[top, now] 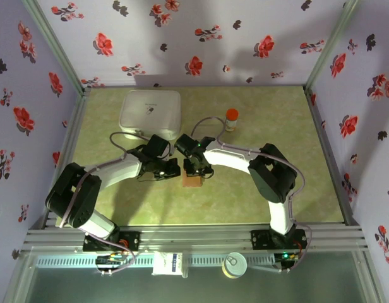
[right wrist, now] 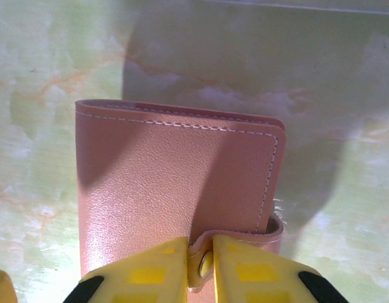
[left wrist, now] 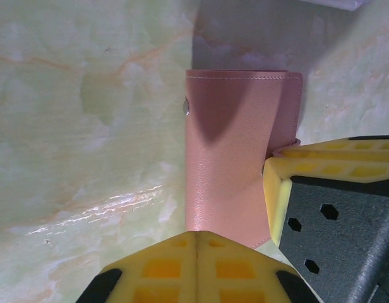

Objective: Take the credit cards out of the card holder

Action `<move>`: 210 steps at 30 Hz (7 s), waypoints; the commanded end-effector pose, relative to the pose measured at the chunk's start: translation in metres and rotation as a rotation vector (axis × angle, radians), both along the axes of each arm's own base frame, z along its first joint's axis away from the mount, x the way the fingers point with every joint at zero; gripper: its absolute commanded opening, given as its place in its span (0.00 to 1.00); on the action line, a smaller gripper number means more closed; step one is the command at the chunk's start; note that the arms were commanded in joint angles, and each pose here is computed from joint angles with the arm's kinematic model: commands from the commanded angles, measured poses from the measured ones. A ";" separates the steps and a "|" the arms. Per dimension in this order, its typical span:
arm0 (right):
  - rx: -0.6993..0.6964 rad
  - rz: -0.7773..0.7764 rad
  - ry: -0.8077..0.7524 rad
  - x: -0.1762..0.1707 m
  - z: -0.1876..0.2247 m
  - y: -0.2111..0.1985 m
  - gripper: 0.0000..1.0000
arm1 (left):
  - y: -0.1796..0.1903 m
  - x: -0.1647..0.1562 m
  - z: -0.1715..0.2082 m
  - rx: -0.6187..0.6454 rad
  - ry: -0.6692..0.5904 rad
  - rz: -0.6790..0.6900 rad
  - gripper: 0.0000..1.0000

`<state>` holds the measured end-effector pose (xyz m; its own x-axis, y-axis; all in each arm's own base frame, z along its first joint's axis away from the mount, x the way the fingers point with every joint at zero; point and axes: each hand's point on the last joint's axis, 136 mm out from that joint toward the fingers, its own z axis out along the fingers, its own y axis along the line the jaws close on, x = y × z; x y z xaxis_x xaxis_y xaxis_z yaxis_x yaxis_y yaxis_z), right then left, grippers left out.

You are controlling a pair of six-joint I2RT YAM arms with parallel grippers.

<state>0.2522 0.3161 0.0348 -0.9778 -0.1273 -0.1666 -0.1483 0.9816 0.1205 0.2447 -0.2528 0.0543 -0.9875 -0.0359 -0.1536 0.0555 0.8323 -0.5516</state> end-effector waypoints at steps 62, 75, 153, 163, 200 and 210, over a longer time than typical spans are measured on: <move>-0.114 -0.011 -0.078 0.006 0.057 -0.076 0.08 | 0.019 0.014 0.031 0.056 -0.083 0.048 0.11; -0.100 0.157 -0.073 -0.005 0.073 -0.030 0.08 | 0.020 0.013 0.033 0.051 -0.090 0.049 0.12; -0.190 -0.097 0.008 -0.006 -0.016 -0.153 0.45 | 0.000 -0.003 -0.042 0.220 0.126 -0.035 0.00; -0.159 -0.102 0.050 -0.010 -0.030 -0.145 0.42 | -0.003 0.004 -0.022 0.200 0.081 -0.028 0.00; -0.265 -0.085 0.052 -0.015 -0.030 -0.170 0.37 | -0.027 -0.011 -0.027 0.182 0.115 -0.075 0.00; -0.137 -0.076 0.031 -0.022 -0.018 -0.145 0.25 | -0.006 -0.020 -0.033 0.236 0.119 -0.065 0.00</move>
<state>0.2415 0.1635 0.0150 -0.9876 -0.0783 -0.1362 -0.0711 0.9958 -0.0571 0.2338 -0.2718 0.0224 -0.9970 0.0581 -0.0503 0.0730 0.9218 -0.3808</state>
